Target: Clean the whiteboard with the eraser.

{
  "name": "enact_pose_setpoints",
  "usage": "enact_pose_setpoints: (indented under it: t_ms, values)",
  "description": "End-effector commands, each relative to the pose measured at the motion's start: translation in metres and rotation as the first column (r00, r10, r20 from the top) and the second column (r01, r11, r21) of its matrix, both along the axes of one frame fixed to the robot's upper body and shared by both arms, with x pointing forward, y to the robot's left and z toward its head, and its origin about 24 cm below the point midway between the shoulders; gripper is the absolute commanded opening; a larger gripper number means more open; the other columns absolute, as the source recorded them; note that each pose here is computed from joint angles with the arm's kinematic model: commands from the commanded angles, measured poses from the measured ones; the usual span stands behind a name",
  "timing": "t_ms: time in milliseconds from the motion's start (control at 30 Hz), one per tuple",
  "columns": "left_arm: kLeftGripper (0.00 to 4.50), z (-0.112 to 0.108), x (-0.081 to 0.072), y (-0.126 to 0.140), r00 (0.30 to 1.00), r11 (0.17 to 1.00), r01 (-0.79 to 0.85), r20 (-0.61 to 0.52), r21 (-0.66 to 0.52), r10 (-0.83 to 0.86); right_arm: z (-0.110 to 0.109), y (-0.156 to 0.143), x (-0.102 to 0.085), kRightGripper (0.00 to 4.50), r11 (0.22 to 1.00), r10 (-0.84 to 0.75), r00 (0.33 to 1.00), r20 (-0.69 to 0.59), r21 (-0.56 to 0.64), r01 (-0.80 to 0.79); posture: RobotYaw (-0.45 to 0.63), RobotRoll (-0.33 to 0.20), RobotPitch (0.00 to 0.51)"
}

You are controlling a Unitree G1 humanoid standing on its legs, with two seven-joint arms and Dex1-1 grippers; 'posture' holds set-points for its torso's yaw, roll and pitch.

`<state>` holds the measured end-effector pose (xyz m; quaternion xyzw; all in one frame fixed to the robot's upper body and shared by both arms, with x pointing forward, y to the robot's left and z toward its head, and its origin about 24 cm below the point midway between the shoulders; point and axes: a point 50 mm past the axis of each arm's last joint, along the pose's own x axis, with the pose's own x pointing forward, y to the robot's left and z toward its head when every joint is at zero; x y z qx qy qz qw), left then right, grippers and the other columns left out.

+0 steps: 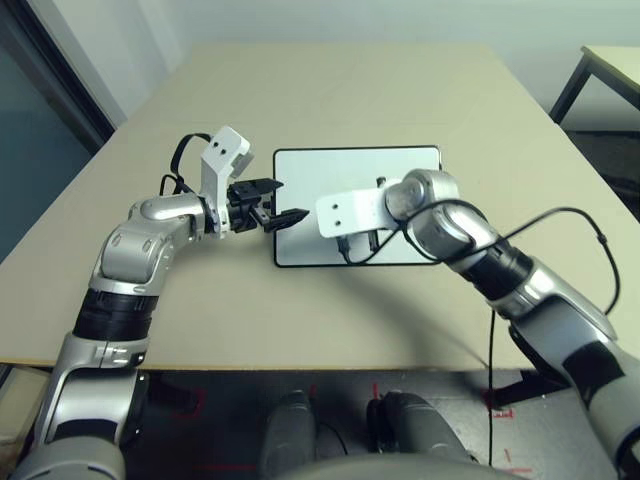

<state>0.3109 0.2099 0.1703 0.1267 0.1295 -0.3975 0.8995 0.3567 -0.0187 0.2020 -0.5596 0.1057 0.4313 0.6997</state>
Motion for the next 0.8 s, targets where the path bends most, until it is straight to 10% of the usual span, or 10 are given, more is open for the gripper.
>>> enact_pose_setpoints:
  t_ms: [33, 333, 800]
  values:
    - [4.5, -0.001, 0.001, 0.002, 1.0, 1.0, -0.006, -0.005, 0.005, 0.006, 0.01, 0.007, -0.002, 0.6, 1.0, -0.005, 1.0, 0.003, 0.021, 0.005, -0.01, 0.0, 0.044]
    - [4.5, -0.001, 0.0, 0.001, 1.0, 1.0, -0.002, -0.006, 0.004, 0.002, -0.019, -0.01, -0.04, 0.6, 0.992, 0.049, 0.99, -0.135, -0.105, -0.063, -0.02, 0.0, 0.045]
    - [4.5, 0.0, 0.001, -0.001, 1.0, 1.0, 0.008, -0.009, 0.007, -0.008, 0.01, 0.003, -0.002, 0.6, 0.999, -0.039, 0.999, -0.016, 0.024, 0.04, -0.02, 0.0, 0.045]
